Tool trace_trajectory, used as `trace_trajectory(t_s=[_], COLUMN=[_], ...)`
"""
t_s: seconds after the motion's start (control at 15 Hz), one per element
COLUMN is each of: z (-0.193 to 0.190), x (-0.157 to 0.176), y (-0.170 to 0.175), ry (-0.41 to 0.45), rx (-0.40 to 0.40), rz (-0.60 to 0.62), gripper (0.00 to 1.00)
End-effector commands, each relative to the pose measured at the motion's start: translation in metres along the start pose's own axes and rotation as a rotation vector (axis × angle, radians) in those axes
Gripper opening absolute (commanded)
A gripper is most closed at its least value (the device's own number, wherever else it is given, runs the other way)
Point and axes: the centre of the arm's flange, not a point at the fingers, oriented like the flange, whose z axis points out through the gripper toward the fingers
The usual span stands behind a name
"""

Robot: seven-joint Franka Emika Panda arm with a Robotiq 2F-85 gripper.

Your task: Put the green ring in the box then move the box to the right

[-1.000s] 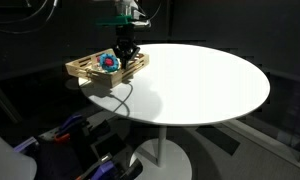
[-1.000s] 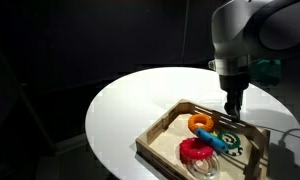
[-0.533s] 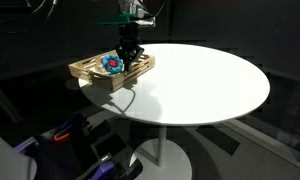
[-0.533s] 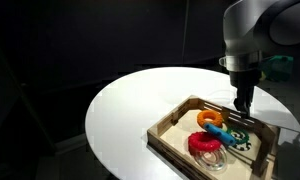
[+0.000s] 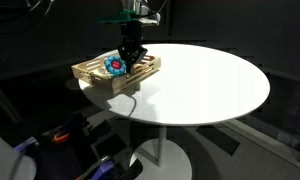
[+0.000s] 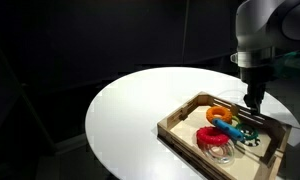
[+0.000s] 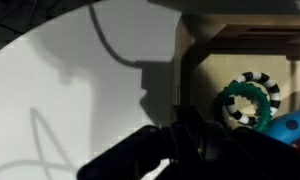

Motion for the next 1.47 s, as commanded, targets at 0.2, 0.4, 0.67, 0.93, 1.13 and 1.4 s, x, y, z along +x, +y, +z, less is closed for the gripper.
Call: trace_trajectory(t_s=[0.2, 0.4, 0.67, 0.93, 1.13, 1.4], z=[0.0, 0.0, -0.002, 0.002, 0.005, 0.008], x=[-0.026, -0.028, -0.034, -0.043, -0.048, -0.049], y=[0.036, 0.052, 0.073, 0.089, 0.1, 0.116], ry=[0.055, 0.073, 0.082, 0.077, 0.071, 0.06], rx=[-0.008, -0.016, -0.036, -0.039, -0.037, -0.045], rz=[0.082, 0.108, 0.138, 0.17, 0.195, 0.212], gripper=[0.05, 0.05, 0.05, 0.05, 0.05, 0.05])
